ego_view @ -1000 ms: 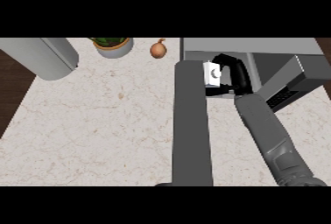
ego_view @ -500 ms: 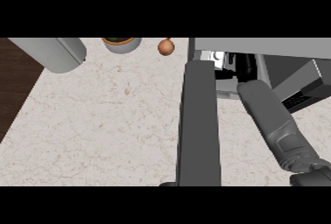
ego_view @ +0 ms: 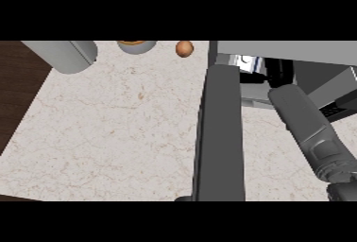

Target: Pick up the milk, place it into the microwave and close the microwave

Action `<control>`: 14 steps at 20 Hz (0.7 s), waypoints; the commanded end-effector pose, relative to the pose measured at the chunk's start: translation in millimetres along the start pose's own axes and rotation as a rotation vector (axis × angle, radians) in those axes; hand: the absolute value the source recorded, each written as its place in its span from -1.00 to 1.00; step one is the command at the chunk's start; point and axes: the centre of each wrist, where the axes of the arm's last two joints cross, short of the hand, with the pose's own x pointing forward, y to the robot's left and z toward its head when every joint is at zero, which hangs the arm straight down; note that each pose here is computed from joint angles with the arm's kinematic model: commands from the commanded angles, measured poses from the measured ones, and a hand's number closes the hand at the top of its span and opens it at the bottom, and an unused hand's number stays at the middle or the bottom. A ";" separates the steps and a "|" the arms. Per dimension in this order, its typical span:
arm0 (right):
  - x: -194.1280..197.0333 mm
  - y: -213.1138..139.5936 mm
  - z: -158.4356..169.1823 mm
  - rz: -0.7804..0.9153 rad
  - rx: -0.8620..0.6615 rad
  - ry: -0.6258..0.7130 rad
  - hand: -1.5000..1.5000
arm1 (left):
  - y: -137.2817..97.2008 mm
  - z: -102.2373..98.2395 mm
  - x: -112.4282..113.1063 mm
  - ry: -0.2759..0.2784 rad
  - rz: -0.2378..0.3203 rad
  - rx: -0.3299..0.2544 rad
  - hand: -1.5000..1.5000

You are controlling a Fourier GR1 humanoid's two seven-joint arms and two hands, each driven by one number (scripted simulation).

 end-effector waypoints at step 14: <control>-14.4 -15.0 -2.5 0.161 -0.019 0.038 -1.00 | -4.1 -10.6 -13.8 0.039 -0.027 -0.046 -1.00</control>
